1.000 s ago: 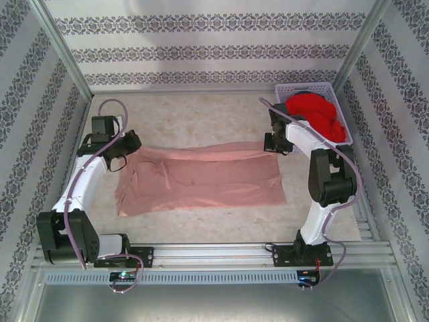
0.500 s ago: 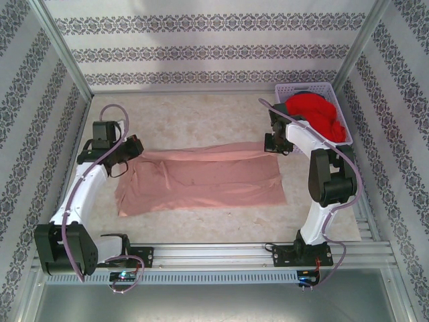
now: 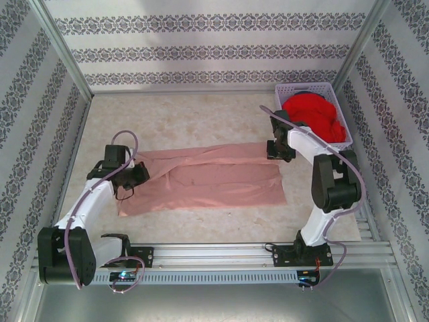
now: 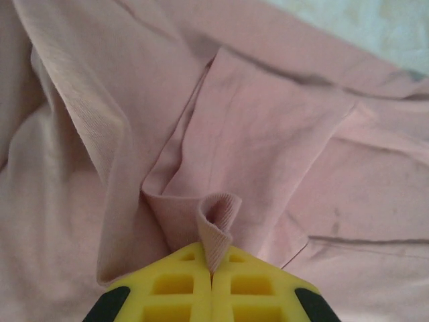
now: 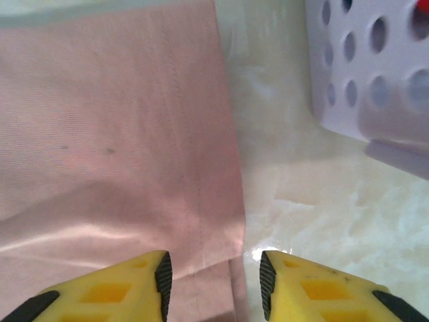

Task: Fold the inside-out t-shirt

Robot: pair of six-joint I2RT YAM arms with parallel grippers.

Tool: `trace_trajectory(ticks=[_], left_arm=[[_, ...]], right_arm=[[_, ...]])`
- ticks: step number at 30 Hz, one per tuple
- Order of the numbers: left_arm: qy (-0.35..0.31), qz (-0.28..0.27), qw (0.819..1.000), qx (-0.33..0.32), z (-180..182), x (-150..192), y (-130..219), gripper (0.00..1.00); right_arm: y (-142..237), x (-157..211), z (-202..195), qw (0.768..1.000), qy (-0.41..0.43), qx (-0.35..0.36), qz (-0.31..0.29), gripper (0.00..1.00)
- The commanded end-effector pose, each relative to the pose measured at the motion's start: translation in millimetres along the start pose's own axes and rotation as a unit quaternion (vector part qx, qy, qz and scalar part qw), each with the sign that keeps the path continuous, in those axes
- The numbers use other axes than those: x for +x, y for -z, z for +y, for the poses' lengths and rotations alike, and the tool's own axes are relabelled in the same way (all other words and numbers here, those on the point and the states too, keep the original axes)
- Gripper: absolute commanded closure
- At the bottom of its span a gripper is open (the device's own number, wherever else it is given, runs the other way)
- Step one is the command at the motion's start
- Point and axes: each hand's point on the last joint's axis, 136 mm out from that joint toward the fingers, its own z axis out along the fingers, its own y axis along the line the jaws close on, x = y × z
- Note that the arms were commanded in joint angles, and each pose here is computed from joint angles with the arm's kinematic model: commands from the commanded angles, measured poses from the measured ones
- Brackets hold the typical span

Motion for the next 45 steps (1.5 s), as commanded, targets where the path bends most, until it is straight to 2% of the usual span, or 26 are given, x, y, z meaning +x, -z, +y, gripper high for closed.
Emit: trace_trajectory(ticks=[1,5,8,12,16,22,31,35,37,40,42,45], left_arm=[[0.012,-0.011,1.0,0.0,-1,0,0,0.99],[0.014,-0.013,1.0,-0.003,1,0,-1,0.99],[0.021,-0.011,1.0,-0.006,4,3,-3,0.99],[0.027,-0.014,0.999,-0.012,6,3,0,1.0],[0.022,-0.036,0.999,-0.003,0,-3,10,1.0],[0.013,-0.054,0.998,0.03,-16,-9,22,1.0],[0.026,-0.07,0.996,0.044,-13,0,24,0.98],[0.061,-0.049,0.997,0.013,8,20,12,0.82],[0.07,-0.049,0.996,0.016,9,25,13,0.7],[0.061,-0.09,0.994,0.029,4,17,26,0.57],[0.056,-0.126,0.99,0.036,0,4,35,0.44],[0.042,-0.148,0.987,0.056,-12,-15,35,0.34]], right_arm=[[20,-14,36,0.997,0.029,-0.043,-0.049,0.55],[9,-11,86,0.993,0.059,-0.091,-0.04,0.55],[-10,-9,107,0.991,0.058,-0.117,-0.011,0.55],[-32,6,97,0.994,0.067,-0.085,0.031,0.58],[-38,20,74,0.995,0.067,-0.055,0.052,0.63],[-33,13,60,0.996,0.06,-0.05,0.045,0.63],[-17,1,78,0.994,0.073,-0.079,0.025,0.6],[-6,1,81,0.993,0.078,-0.082,0.015,0.58],[1,0,81,0.993,0.08,-0.081,0.006,0.58],[8,-2,80,0.993,0.081,-0.08,-0.003,0.57],[9,-4,80,0.993,0.08,-0.081,-0.007,0.57],[6,-4,83,0.993,0.079,-0.086,-0.006,0.56]])
